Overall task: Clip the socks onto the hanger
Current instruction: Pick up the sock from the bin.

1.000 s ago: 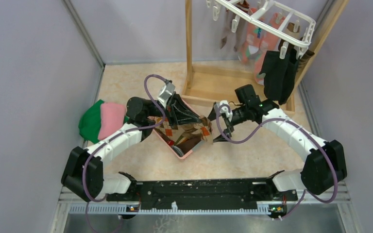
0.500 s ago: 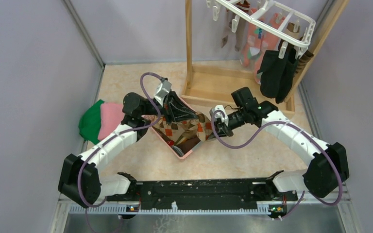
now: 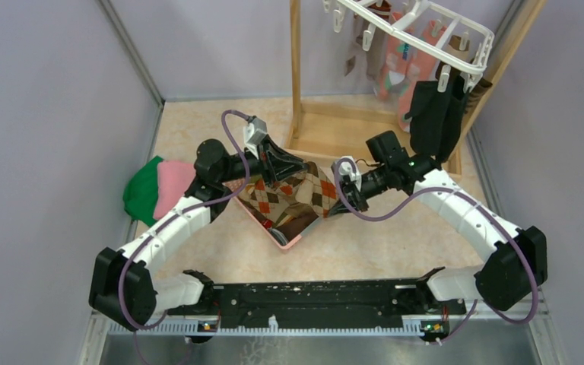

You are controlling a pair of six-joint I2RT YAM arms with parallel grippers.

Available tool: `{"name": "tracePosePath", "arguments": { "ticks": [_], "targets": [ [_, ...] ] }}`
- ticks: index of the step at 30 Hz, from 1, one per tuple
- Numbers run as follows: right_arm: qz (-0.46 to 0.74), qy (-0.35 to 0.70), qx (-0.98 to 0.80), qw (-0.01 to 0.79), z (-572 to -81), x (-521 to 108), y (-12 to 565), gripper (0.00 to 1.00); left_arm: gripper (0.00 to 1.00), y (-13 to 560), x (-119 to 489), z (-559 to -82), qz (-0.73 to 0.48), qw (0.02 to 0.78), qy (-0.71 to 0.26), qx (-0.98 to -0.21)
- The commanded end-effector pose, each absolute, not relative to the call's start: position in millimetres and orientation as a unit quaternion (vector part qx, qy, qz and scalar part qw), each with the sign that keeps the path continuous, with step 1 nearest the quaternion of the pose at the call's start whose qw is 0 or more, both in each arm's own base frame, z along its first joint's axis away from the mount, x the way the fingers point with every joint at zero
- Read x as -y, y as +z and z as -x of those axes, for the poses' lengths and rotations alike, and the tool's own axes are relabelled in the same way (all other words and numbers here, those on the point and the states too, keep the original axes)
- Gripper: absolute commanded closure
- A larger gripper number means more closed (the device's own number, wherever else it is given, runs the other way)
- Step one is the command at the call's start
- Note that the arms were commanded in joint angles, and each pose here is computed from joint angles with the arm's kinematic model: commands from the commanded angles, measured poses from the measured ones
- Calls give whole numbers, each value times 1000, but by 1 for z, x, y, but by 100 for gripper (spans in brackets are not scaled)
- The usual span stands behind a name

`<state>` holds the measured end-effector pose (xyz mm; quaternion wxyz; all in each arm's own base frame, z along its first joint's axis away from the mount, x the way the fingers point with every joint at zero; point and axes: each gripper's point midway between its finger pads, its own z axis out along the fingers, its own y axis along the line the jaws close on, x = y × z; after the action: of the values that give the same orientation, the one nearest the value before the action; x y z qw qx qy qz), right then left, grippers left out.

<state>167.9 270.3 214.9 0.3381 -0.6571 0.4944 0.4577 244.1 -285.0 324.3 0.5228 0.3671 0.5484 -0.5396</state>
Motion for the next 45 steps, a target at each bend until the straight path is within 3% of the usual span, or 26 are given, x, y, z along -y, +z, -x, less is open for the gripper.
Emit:
{"name": "tracePosePath", "arguments": {
  "ticks": [1,4,10,14,18,21,25,29,35,38,45],
  "targets": [
    [642,499,-452,366,-160,-272,265,100,89,315,282,-257,-351,533,-529,-559],
    [643,491,-459,369,-164,-270,263,100,99,310,284,-255,-352,516,-545,-559],
    [625,436,-528,374,-192,-260,239,98,100,308,276,-267,-318,503,-545,-590],
    [613,431,-538,386,-200,-251,245,82,100,302,277,-272,-291,461,-565,-620],
    [626,409,-543,381,-204,-247,231,74,100,300,282,-267,-302,415,-594,-619],
    [638,396,-544,375,-204,-243,221,63,100,304,287,-260,-347,432,-588,-589],
    [646,411,-522,375,-194,-244,226,38,100,300,300,-260,-443,566,-431,-546],
    [628,435,-525,376,-192,-249,237,21,100,311,308,-240,-543,664,-299,-418],
    [567,514,-535,359,-185,-260,266,18,100,303,307,-222,-642,717,-112,-249],
    [539,542,-546,343,-184,-264,268,18,100,296,304,-225,-656,716,-51,-233],
    [445,583,-609,300,-205,-277,272,17,100,282,307,-217,-683,701,-11,-207]
  ]
}}
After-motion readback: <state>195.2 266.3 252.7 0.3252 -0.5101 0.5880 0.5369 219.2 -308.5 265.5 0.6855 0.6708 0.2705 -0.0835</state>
